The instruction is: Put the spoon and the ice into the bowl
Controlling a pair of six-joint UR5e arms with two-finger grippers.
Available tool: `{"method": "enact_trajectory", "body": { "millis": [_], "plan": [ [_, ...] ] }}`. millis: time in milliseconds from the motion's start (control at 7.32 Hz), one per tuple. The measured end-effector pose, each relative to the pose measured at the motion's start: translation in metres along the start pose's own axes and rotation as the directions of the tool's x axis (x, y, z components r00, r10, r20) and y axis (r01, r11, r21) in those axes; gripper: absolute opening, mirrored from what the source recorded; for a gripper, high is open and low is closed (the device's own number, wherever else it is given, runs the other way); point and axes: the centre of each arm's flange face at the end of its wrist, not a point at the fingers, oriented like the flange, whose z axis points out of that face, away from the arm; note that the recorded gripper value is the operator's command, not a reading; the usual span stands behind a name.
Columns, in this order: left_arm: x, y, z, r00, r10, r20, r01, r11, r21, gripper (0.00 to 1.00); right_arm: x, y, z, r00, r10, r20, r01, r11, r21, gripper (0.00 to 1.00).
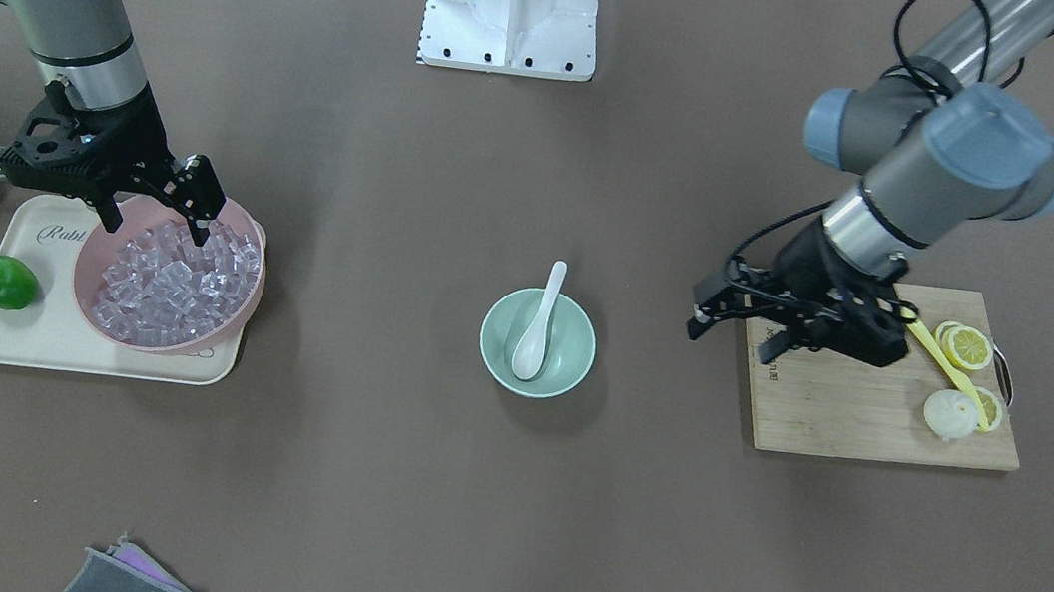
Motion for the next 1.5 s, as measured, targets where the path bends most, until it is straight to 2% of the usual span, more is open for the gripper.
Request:
{"method": "enact_trajectory", "body": {
  "millis": [273,410,547,683,1093,1503],
  "plan": [
    [-0.110,-0.019,-0.066,0.991,0.118,0.065,-0.116,0.993,-0.039,0.99,-0.008,0.012,0.012,0.999,-0.040,-0.019,0.040,0.999,0.002,0.97],
    [-0.161,-0.023,-0.095,0.977,0.180,0.117,-0.174,0.983,-0.064,0.99,-0.009,0.015,0.018,0.997,-0.072,-0.026,0.072,0.997,-0.002,0.92],
    [-0.201,-0.027,-0.121,0.956,0.243,0.163,-0.228,0.968,-0.107,0.99,-0.009,0.016,0.021,0.993,-0.111,-0.031,0.111,0.994,-0.005,0.82],
    [-0.228,-0.029,-0.142,0.939,0.289,0.187,-0.265,0.953,-0.144,0.99,-0.008,0.015,0.023,0.989,-0.140,-0.036,0.140,0.990,-0.004,0.77],
    [-0.257,-0.023,-0.159,0.927,0.310,0.209,-0.278,0.946,-0.170,0.99,-0.010,0.006,0.034,0.973,-0.222,-0.061,0.223,0.975,0.014,0.70],
    [-0.260,-0.021,-0.159,0.928,0.308,0.210,-0.275,0.946,-0.172,0.99,-0.018,-0.007,0.047,0.964,-0.252,-0.080,0.254,0.967,0.021,0.65]
  ]
}}
